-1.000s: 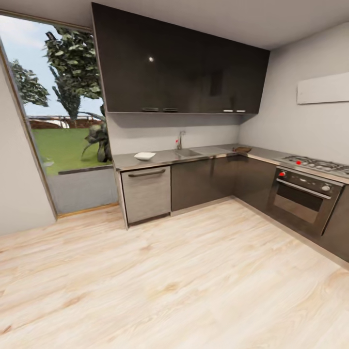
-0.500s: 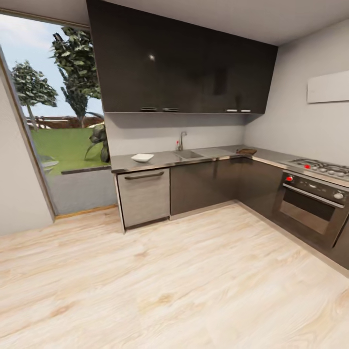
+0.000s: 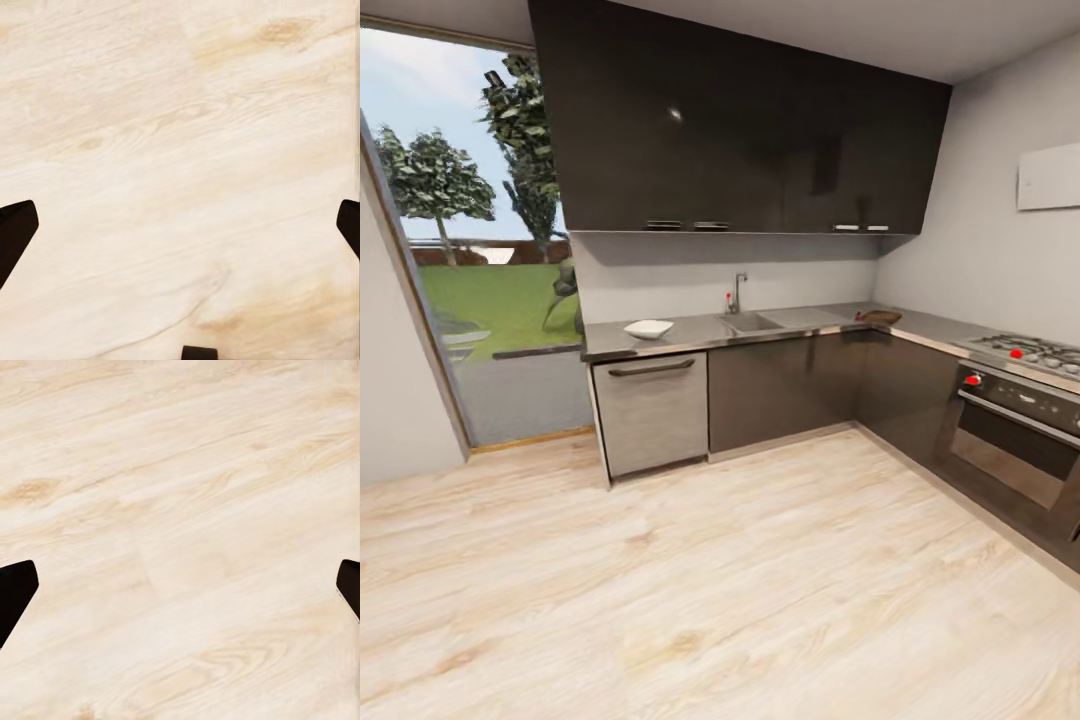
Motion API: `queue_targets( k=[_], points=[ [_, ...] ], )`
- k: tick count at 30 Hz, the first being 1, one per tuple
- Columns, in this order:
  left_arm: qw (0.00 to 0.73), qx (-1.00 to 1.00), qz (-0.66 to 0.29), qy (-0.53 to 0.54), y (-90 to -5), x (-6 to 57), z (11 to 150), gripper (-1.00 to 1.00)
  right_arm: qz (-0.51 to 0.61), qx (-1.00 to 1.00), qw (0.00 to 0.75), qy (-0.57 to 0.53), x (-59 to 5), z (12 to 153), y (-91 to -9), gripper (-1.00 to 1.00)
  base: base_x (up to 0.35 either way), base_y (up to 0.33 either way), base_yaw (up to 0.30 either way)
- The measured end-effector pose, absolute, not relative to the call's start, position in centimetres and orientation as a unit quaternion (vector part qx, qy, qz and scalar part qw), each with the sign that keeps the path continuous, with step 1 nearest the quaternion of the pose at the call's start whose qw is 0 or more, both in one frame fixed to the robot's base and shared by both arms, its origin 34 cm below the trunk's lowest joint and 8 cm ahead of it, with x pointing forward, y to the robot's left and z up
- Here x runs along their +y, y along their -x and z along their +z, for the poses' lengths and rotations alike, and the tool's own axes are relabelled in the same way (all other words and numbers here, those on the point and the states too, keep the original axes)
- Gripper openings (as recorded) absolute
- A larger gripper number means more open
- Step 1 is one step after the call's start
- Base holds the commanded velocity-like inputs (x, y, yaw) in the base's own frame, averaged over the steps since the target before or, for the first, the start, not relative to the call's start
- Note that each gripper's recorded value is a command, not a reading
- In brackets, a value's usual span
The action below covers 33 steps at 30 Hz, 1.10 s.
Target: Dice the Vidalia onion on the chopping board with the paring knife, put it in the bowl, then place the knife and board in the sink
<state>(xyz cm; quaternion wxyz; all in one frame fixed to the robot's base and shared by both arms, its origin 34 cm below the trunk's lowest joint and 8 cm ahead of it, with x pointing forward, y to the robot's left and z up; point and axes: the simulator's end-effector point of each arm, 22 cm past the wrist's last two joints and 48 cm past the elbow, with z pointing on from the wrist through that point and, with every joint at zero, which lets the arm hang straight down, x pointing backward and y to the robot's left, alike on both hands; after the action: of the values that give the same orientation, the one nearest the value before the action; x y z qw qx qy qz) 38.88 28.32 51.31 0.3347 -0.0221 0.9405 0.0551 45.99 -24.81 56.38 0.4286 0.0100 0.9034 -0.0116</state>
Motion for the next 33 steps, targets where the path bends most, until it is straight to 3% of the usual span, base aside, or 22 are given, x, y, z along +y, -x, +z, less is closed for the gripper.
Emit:
queue_targets(
  k=[33],
  points=[
    [0.336,0.94,0.055,0.021,-38.95,28.31,51.36,1.0,-0.011,0.903,0.428,-0.01,-24.74,56.36,-45.97,1.0,0.249,-0.243,0.16]
  ],
)
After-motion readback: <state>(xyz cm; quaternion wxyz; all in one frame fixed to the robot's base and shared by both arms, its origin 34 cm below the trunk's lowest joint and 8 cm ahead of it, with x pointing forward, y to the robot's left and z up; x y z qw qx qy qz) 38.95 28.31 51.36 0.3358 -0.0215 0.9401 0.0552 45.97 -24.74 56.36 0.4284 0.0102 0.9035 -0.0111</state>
